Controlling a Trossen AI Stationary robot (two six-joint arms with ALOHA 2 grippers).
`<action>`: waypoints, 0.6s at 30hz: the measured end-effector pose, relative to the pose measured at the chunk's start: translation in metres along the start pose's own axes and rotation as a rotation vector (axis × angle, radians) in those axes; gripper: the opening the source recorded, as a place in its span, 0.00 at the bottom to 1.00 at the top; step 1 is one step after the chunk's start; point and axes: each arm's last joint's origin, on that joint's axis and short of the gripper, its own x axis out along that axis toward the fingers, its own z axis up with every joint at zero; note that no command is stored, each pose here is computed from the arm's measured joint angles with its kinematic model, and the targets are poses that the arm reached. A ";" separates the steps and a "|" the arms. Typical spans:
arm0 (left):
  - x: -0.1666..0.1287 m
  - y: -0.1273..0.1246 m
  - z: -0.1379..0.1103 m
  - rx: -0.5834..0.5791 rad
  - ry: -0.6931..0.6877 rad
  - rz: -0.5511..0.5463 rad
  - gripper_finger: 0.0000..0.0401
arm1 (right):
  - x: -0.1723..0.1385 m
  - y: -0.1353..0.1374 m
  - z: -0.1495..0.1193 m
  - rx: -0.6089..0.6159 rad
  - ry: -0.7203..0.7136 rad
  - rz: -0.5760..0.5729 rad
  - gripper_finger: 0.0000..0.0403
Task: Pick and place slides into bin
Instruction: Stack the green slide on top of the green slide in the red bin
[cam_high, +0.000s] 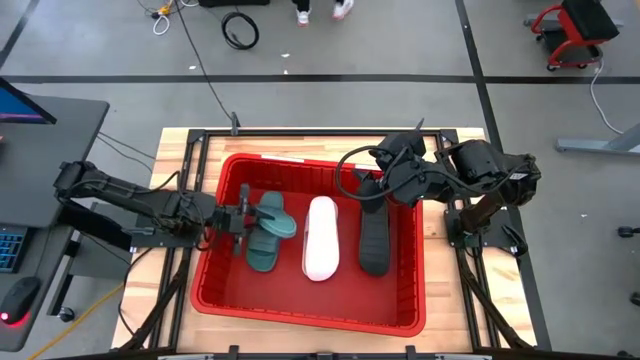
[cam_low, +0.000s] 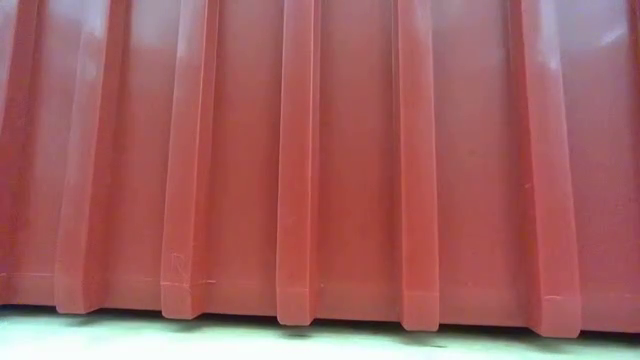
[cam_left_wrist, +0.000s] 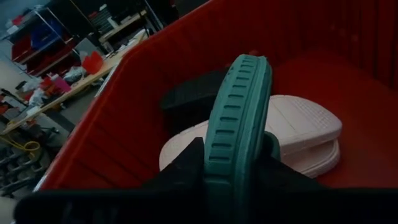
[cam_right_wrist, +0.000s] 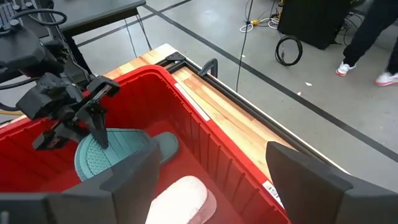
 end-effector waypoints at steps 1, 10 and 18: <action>0.000 0.000 0.000 -0.001 0.000 0.005 0.20 | 0.000 0.000 0.000 0.000 0.000 0.000 0.74; -0.003 0.019 0.030 -0.056 -0.020 0.142 0.17 | 0.000 0.000 0.000 -0.002 0.000 0.001 0.74; 0.020 0.044 0.087 -0.233 0.234 0.244 0.17 | 0.000 0.001 0.001 -0.051 -0.009 0.007 0.74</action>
